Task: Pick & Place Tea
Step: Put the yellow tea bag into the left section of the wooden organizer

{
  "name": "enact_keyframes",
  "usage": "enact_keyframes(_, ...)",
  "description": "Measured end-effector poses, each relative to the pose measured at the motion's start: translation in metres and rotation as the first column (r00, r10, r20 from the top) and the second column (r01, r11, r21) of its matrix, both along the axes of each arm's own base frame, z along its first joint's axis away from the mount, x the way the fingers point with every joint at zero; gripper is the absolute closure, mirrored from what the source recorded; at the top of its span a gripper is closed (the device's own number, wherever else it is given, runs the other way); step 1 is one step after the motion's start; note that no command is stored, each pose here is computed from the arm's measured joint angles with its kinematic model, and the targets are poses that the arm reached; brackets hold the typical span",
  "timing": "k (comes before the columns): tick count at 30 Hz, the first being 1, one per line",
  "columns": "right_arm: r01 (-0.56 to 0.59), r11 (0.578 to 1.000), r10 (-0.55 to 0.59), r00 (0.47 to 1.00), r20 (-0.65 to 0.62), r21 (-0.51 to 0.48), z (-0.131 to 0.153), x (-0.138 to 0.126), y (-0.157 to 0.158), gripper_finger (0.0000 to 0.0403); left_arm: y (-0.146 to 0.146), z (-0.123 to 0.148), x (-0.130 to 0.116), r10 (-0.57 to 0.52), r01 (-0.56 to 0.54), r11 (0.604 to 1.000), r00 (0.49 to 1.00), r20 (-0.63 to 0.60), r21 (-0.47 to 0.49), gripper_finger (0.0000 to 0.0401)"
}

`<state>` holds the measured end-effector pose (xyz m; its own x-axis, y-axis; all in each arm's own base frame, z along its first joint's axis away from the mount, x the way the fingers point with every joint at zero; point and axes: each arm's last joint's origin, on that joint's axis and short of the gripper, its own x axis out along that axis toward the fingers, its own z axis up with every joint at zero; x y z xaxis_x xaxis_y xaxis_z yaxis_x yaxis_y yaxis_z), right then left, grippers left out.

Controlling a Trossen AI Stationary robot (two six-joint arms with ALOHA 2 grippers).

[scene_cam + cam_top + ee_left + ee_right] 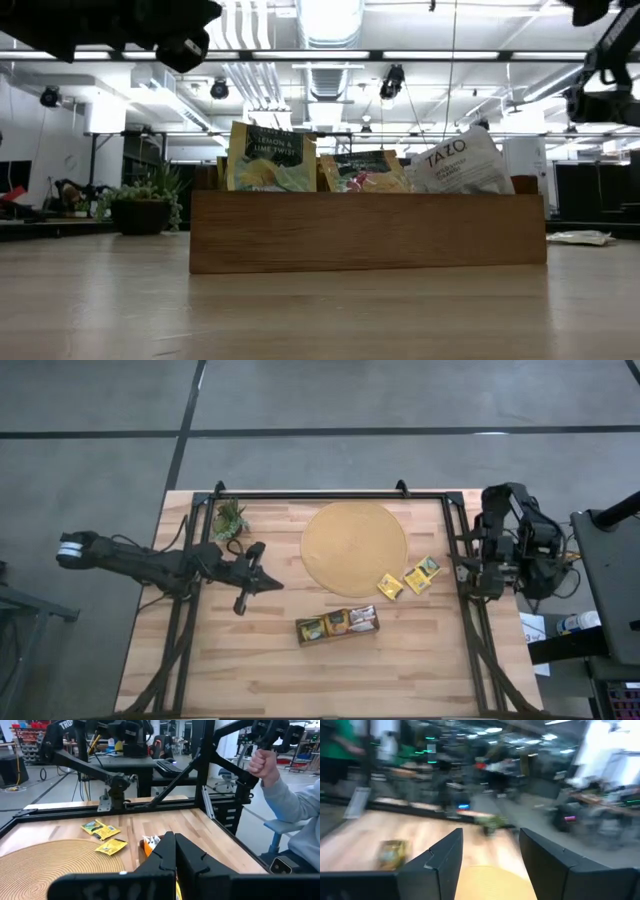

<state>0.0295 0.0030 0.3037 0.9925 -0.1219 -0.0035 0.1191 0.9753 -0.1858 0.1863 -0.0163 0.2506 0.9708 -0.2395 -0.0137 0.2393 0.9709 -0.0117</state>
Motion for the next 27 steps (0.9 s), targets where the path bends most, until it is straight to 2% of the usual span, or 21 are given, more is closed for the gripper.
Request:
enact_keyframes(9,0.002,0.999,-0.002,1.000,-0.003,-0.047,0.009,0.002,0.017,0.0211,0.001,-0.001,0.001,0.004,-0.004,1.000,1.000,-0.007,-0.006,0.0401)
enact_keyframes(16,-0.065,0.990,0.065,0.998,-0.012,-0.124,0.018,0.002,0.041,0.0211,0.001,-0.001,0.001,0.004,-0.004,1.000,1.000,-0.008,-0.011,0.0401)
enact_keyframes(22,0.019,0.990,-0.021,1.000,-0.013,-0.137,0.018,0.007,0.047,0.0211,0.001,-0.001,0.001,0.004,-0.004,1.000,1.000,-0.010,-0.017,0.0401)
enact_keyframes(27,0.135,0.981,-0.138,0.990,-0.014,-0.140,0.021,0.018,0.065,0.0211,0.001,-0.001,0.001,0.004,-0.004,1.000,1.000,-0.013,-0.031,0.0401)
